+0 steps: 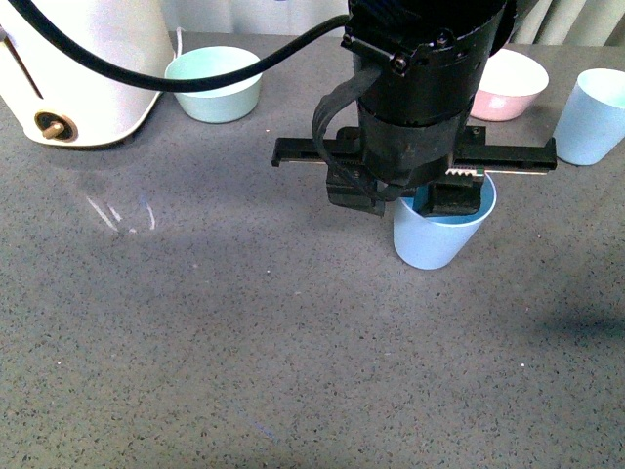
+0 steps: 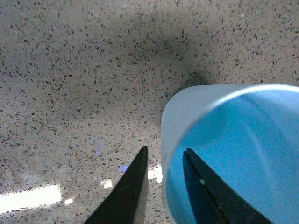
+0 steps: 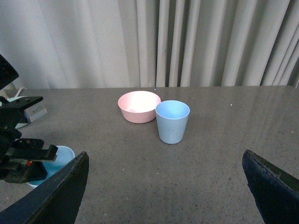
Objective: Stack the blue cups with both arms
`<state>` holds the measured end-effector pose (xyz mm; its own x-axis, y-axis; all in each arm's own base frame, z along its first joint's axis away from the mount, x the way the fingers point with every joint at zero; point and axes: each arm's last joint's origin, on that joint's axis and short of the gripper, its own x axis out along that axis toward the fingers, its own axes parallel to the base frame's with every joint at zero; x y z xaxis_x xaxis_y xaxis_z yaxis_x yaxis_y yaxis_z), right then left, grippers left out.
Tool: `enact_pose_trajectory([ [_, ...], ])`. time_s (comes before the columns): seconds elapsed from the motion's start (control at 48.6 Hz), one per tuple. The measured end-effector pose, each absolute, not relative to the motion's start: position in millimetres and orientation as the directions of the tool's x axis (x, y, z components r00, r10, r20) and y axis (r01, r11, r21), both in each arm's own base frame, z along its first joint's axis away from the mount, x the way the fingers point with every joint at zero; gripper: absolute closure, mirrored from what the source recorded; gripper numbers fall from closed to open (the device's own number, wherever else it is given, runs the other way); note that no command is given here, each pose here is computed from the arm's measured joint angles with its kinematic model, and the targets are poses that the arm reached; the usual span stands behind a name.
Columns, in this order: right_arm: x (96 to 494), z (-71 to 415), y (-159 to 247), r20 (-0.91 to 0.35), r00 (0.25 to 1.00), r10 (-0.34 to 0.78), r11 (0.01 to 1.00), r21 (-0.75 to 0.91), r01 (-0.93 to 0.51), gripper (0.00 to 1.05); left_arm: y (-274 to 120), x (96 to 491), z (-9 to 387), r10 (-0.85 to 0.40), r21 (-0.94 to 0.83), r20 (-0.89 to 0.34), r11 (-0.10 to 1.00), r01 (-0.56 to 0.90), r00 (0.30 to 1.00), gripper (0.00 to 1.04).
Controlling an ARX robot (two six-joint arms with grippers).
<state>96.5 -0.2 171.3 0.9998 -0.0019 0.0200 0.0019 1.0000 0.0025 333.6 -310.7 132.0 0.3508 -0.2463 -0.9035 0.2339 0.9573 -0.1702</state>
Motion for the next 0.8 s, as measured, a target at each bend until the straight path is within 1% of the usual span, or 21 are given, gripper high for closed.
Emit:
enact_pose_trajectory([
  [0.041, 96.5, 171.3, -0.2, 0.020, 1.000, -0.002, 1.000, 0.002, 0.001, 0.09, -311.6, 334.6, 133.5, -0.251, -0.174, -0.901, 0.957, 0.234, 0.354, 0.69],
  [0.103, 96.5, 171.3, -0.2, 0.020, 1.000, -0.002, 1.000, 0.002, 0.002, 0.09, -312.1, 334.9, 134.1, -0.254, -0.177, -0.899, 0.956, 0.235, 0.357, 0.59],
  [0.185, 96.5, 171.3, -0.2, 0.020, 1.000, -0.002, 1.000, 0.002, 0.001, 0.09, -312.8, 335.2, 134.4, -0.265, -0.188, -0.896, 0.953, 0.235, 0.356, 0.50],
  [0.247, 96.5, 171.3, -0.2, 0.020, 1.000, -0.002, 1.000, 0.002, 0.001, 0.09, -313.4, 335.7, 136.0, -0.277, -0.200, -0.891, 0.951, 0.235, 0.361, 0.41],
  [0.288, 96.5, 171.3, -0.2, 0.020, 1.000, -0.002, 1.000, 0.002, 0.002, 0.09, -313.7, 335.7, 137.0, -0.284, -0.208, -0.888, 0.949, 0.235, 0.362, 0.37],
  [0.37, 96.5, 171.3, -0.2, 0.020, 1.000, -0.002, 1.000, 0.002, 0.002, 0.09, -311.9, 333.4, 145.1, -0.311, -0.234, -0.873, 0.943, 0.235, 0.377, 0.21],
  [0.391, 96.5, 171.3, -0.2, 0.020, 1.000, -0.002, 1.000, 0.002, 0.002, 0.09, -310.0, 331.3, 151.1, -0.325, -0.250, -0.863, 0.940, 0.233, 0.387, 0.14],
  [0.432, 96.5, 171.3, -0.2, 0.020, 1.000, -0.002, 1.000, 0.002, 0.002, 0.09, -307.8, 329.1, 158.5, -0.342, -0.265, -0.849, 0.935, 0.235, 0.404, 0.08],
  [0.535, 96.5, 171.3, -0.2, 0.020, 1.000, -0.002, 1.000, 0.002, 0.002, 0.09, -296.4, 322.3, 183.2, -0.386, -0.306, -0.798, 0.921, 0.240, 0.463, 0.09],
  [0.597, 96.5, 171.3, -0.2, 0.020, 1.000, -0.002, 1.000, 0.002, 0.001, 0.09, -285.9, 316.9, 198.9, -0.419, -0.336, -0.747, 0.908, 0.251, 0.516, 0.09],
  [0.741, 96.5, 171.3, -0.2, 0.020, 1.000, -0.002, 1.000, 0.002, 0.002, 0.09, -254.8, 299.9, 232.0, -0.520, -0.437, -0.595, 0.849, 0.296, 0.613, 0.09],
  [0.802, 96.5, 171.3, -0.2, 0.020, 1.000, -0.002, 1.000, 0.002, 0.002, 0.09, -238.7, 290.5, 245.9, -0.541, -0.466, -0.538, 0.830, 0.307, 0.646, 0.09],
])
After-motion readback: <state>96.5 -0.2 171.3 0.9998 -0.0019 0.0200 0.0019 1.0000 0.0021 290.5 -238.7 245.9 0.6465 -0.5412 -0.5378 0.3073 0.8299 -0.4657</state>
